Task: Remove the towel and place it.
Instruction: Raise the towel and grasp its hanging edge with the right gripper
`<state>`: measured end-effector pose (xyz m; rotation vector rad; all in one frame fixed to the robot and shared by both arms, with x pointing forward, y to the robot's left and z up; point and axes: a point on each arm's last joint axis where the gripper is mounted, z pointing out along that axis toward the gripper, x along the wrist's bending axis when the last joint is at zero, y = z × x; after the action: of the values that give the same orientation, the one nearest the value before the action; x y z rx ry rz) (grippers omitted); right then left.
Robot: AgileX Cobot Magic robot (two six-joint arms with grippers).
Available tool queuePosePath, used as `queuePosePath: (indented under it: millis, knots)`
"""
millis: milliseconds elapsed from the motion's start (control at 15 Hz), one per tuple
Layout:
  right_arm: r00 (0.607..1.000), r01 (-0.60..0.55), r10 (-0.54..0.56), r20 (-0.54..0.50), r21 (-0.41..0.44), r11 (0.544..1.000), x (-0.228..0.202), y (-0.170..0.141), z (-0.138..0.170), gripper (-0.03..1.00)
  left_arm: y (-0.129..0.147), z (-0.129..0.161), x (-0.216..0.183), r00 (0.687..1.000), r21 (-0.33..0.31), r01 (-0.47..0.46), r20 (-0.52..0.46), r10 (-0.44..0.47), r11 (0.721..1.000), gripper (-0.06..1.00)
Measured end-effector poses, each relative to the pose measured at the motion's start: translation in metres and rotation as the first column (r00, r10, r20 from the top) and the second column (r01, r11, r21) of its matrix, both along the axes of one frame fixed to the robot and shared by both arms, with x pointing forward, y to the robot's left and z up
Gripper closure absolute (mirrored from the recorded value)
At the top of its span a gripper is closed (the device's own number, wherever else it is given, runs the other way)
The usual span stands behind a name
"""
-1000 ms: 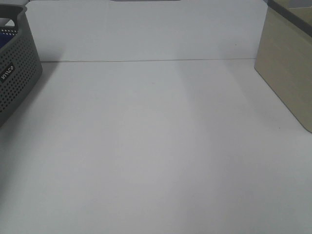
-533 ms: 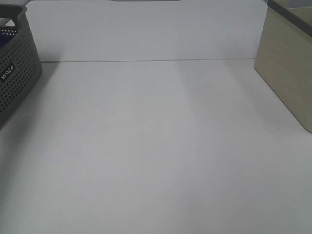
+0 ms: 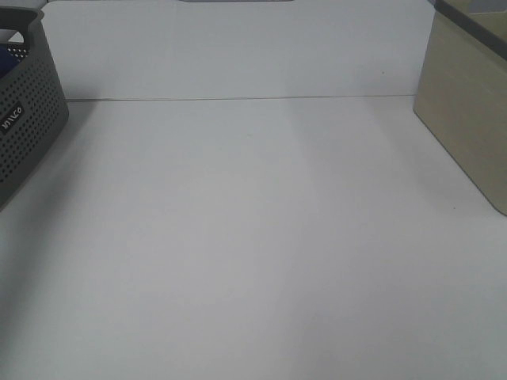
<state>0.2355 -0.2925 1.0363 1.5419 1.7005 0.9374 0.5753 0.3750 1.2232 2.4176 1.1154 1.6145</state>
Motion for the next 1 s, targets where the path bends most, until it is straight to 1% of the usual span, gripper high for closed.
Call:
queuePosePath:
  millis: [133, 200, 267, 400, 467, 533, 600, 667, 800, 867, 1000]
  knots:
    - [1.000, 0.000, 0.000, 0.000, 0.000, 1.000, 0.000, 0.000, 0.000, 0.21, -0.008, 0.021, -0.021, 0.998, -0.013, 0.016, 0.068, -0.015, 1.000, 0.94]
    - [1.000, 0.000, 0.000, 0.000, 0.000, 1.000, 0.000, 0.000, 0.000, 0.21, -0.028, 0.047, -0.048, 0.987, -0.009, 0.071, 0.147, -0.069, 0.997, 0.94]
    - [1.000, 0.000, 0.000, 0.000, 0.000, 1.000, 0.000, 0.000, 0.000, 0.21, -0.041, 0.056, -0.058, 0.978, -0.003, 0.113, 0.177, -0.110, 0.994, 0.94]
    - [1.000, 0.000, 0.000, 0.000, 0.000, 1.000, 0.000, 0.000, 0.000, 0.21, -0.064, 0.068, -0.074, 0.957, 0.026, 0.190, 0.218, -0.190, 0.982, 0.94]
    - [1.000, 0.000, 0.000, 0.000, 0.000, 1.000, 0.000, 0.000, 0.000, 0.21, -0.070, 0.069, -0.075, 0.952, 0.032, 0.212, 0.220, -0.214, 0.977, 0.94]
    - [1.000, 0.000, 0.000, 0.000, 0.000, 1.000, 0.000, 0.000, 0.000, 0.21, -0.083, 0.071, -0.078, 0.941, 0.039, 0.254, 0.222, -0.256, 0.966, 0.94]
    - [1.000, 0.000, 0.000, 0.000, 0.000, 1.000, 0.000, 0.000, 0.000, 0.21, -0.097, 0.070, -0.079, 0.929, 0.028, 0.298, 0.219, -0.297, 0.954, 0.94]
    - [1.000, -0.001, 0.001, 0.000, 0.001, 1.000, 0.000, 0.000, 0.000, 0.21, -0.111, 0.070, -0.079, 0.914, 0.021, 0.345, 0.222, -0.341, 0.938, 0.94]
    - [1.000, -0.013, 0.013, 0.000, 0.020, 1.000, 0.000, 0.002, 0.000, 0.21, -0.142, 0.070, -0.080, 0.864, 0.029, 0.448, 0.245, -0.441, 0.894, 0.94]
    - [0.998, -0.057, 0.056, 0.014, 0.043, 0.997, 0.002, 0.006, 0.003, 0.21, -0.169, 0.067, -0.078, 0.815, 0.042, 0.527, 0.258, -0.519, 0.849, 0.94]
    - [0.983, -0.182, 0.179, 0.047, 0.066, 0.981, 0.011, 0.017, 0.012, 0.21, -0.201, 0.059, -0.072, 0.760, 0.074, 0.604, 0.246, -0.601, 0.794, 0.94]
